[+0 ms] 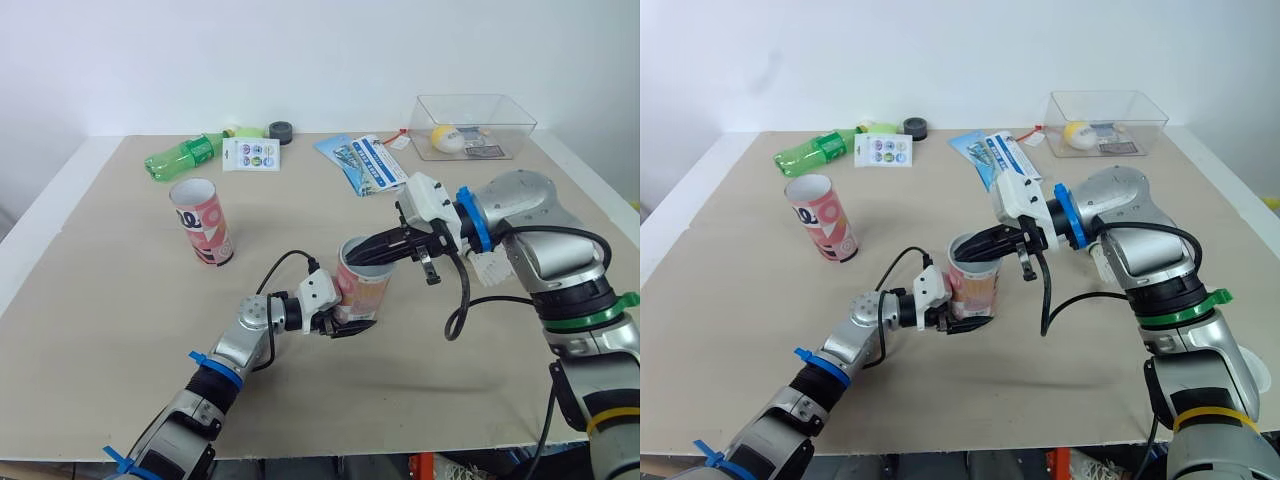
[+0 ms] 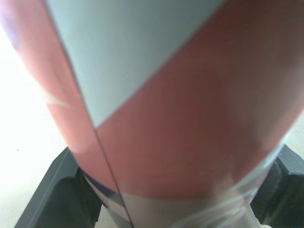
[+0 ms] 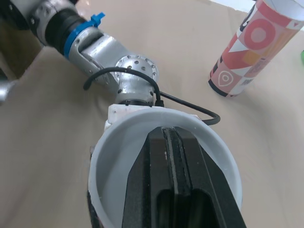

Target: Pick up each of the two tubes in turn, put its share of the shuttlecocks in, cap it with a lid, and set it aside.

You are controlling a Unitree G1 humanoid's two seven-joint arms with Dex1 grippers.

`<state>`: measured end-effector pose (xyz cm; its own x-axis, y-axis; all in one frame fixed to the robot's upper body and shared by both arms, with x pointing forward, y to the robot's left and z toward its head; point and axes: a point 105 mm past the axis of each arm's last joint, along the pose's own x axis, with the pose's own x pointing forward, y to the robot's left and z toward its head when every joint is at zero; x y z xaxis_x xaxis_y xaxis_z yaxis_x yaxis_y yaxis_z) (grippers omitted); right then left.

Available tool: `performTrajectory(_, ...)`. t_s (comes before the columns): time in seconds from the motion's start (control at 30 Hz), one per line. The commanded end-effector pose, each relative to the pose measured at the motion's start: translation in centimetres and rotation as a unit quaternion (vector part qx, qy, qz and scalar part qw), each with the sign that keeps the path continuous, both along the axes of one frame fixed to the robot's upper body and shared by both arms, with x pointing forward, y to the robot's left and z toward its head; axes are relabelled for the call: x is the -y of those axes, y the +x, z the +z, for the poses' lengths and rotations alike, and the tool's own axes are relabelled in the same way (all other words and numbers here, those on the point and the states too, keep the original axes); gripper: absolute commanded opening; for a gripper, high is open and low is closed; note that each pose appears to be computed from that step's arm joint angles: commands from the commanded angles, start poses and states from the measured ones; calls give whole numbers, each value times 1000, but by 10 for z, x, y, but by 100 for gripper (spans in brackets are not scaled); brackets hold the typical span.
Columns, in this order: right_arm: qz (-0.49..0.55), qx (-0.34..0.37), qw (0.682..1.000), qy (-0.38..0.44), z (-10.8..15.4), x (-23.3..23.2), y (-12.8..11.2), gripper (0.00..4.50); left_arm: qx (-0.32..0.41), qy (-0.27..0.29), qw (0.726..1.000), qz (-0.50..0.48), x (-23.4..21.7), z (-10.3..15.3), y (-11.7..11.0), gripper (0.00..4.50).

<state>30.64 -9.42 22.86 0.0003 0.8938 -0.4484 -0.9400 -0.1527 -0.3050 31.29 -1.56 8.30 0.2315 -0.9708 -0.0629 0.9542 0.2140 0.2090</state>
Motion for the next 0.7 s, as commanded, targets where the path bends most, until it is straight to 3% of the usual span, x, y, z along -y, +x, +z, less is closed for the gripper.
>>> performTrajectory(0.03,-15,-18,999,39,24,12,0,3,-7,14,1000,10,-7,-7,2,335)
performTrajectory(0.17,-34,-33,994,98,51,33,-5,3,-7,15,1000,8,-8,-8,3,335)
performTrajectory(0.43,-113,-11,974,196,71,71,-6,3,-8,12,1000,11,-11,-5,7,335)
performTrajectory(0.5,-147,-15,965,215,60,80,-5,64,-9,8,1000,10,-12,-4,7,335)
performTrajectory(0.6,-200,-4,951,236,35,89,-6,205,-5,1,1000,5,-14,-1,6,448)
performTrajectory(0.7,-247,4,940,236,0,92,-9,335,2,-3,1000,-2,-16,3,4,450)
